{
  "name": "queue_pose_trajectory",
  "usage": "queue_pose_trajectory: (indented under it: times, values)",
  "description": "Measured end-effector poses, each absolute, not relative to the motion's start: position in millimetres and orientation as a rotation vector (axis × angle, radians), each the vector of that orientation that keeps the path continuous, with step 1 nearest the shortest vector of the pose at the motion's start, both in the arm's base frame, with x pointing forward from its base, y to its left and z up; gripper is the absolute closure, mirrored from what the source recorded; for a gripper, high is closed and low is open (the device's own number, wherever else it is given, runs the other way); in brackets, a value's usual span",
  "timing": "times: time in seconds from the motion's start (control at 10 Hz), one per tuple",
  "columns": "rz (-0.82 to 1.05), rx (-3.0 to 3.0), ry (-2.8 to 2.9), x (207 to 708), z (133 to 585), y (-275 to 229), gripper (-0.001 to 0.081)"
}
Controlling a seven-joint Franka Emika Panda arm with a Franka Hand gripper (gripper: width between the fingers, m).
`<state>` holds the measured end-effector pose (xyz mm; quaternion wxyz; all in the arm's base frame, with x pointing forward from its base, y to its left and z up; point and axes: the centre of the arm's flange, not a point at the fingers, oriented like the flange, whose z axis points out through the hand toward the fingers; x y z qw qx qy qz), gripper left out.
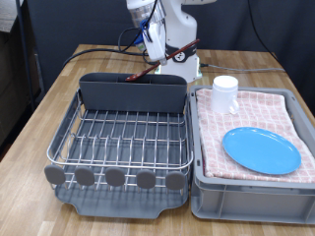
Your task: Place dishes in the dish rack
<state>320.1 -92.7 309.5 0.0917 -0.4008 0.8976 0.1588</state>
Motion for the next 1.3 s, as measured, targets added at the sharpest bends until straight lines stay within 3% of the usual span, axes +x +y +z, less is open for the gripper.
queue_pose_trajectory:
  times: [1.1,1.2,1.3]
  values:
    - [0.447,-1.168,2.684,325.3,279.9,-114.3,0.0719]
    - [0.434,-1.168,2.686,326.4,279.3,-115.3,0.0629]
    - [0.425,-1.178,2.689,327.7,279.5,-114.9,0.0629]
